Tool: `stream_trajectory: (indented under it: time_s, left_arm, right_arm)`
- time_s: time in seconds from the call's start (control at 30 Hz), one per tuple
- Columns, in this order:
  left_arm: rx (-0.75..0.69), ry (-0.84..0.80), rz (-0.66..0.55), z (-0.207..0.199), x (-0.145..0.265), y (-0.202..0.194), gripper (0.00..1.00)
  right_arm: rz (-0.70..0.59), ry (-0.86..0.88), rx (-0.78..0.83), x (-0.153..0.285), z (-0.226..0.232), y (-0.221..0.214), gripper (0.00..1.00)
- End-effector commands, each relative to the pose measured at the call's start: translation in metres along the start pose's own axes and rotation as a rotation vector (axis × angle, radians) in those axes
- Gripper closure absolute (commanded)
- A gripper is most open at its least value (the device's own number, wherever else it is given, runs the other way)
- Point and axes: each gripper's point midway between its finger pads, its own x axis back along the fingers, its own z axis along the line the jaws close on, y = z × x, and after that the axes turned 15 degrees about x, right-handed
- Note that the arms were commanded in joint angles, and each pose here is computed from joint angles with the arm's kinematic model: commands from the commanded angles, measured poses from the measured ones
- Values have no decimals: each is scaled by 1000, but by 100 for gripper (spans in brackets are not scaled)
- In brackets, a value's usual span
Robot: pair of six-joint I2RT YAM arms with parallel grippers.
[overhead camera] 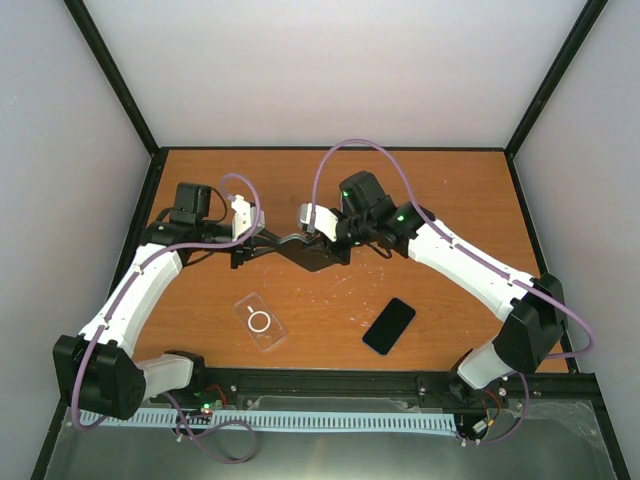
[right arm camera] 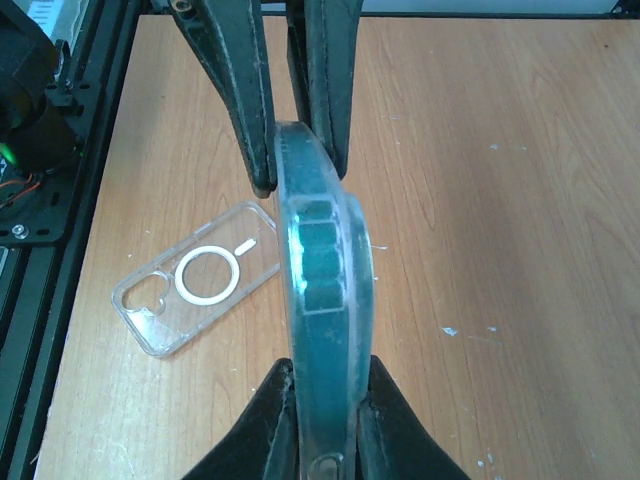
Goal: Put the phone into the phone case
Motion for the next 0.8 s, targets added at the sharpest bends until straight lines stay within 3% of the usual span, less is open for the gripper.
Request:
stream_trajectory:
  time_s: [0.0, 0.1, 0.17, 0.33, 0.53, 0.77]
  left_arm:
    - [-98, -45, -82, -13, 7, 36, 99]
    - [-97, -45, -82, -13, 8, 36, 99]
    - [-99, -45, -82, -13, 8, 36, 99]
    - [-109, -76, -91, -19, 9, 39, 99]
    - [-121, -90, -98, -22, 10, 43, 99]
    - [-130, -81, -97, -21, 10, 43, 99]
  right_arm:
    - [-13, -3, 9, 5, 5, 5, 92]
    - [-11, -2, 3, 6, 5, 3, 91]
    - [-15, 3, -14, 6, 6, 1, 77]
    - [-15, 25, -34, 4, 12, -10, 65]
    - [-21, 32, -54, 7, 12, -15, 84]
    - [-35, 48, -73, 11, 13, -16, 93]
